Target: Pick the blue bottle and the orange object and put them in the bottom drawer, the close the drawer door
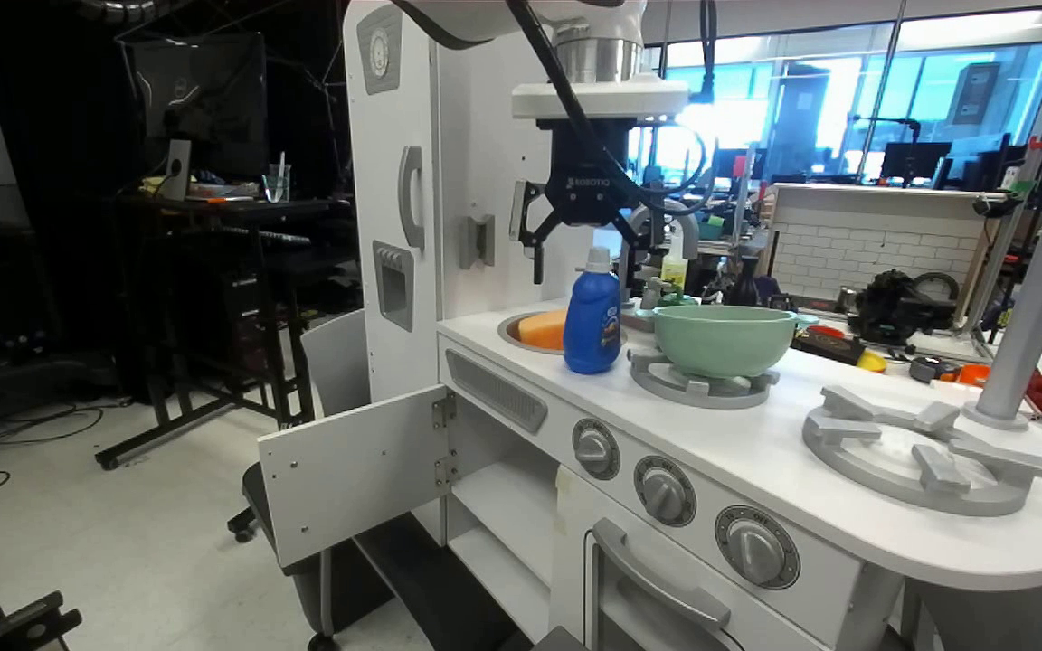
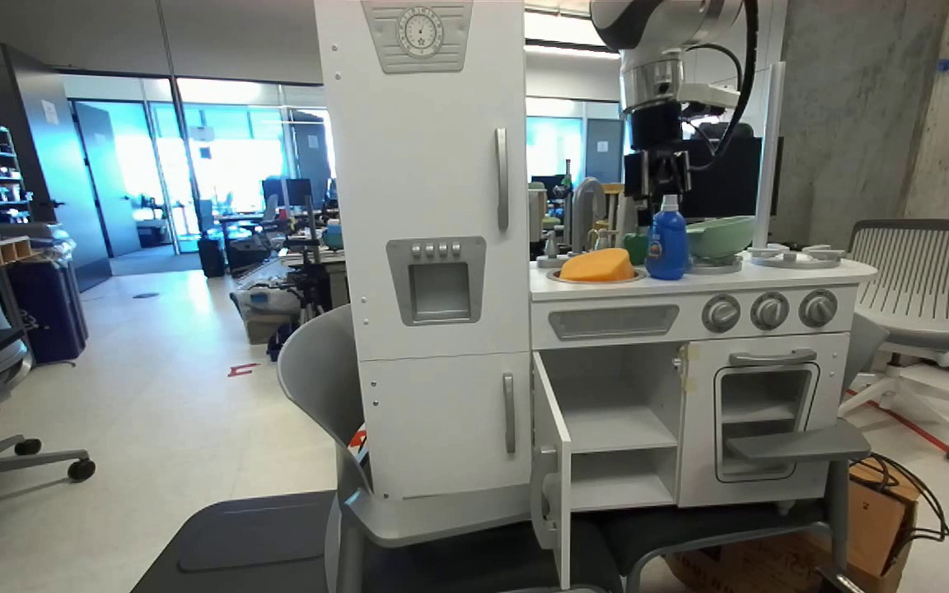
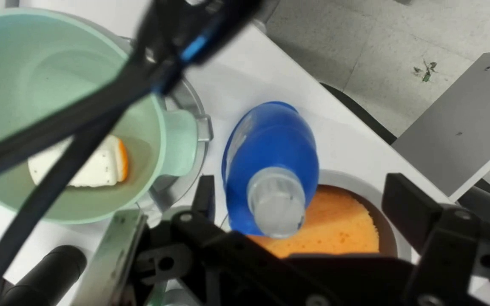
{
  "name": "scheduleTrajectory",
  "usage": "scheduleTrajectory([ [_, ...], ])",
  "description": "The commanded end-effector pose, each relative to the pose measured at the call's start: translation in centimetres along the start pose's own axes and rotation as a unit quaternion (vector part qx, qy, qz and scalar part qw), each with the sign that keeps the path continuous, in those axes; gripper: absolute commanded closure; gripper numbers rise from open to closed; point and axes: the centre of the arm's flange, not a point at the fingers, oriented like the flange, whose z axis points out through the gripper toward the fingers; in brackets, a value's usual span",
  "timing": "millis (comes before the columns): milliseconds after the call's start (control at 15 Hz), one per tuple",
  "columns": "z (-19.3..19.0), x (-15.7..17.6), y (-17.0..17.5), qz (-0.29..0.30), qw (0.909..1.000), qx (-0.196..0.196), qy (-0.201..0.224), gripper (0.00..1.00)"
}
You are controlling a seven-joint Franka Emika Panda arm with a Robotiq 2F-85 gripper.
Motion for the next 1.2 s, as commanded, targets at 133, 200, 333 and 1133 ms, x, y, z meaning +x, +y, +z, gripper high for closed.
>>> scheduleTrajectory([
  [133,-1.2,3.3,2.0,-0.012,0.999,-0.01,-0.043,0.0],
  [200,-1.0,3.3,2.1,-0.012,0.9989,-0.009,-0.045,0.1],
  [333,-1.0,3.4,2.2,-0.011,0.999,-0.013,-0.041,0.35],
  [1133,-1.6,1.2,1.7,-0.032,0.9972,-0.001,-0.067,0.81],
])
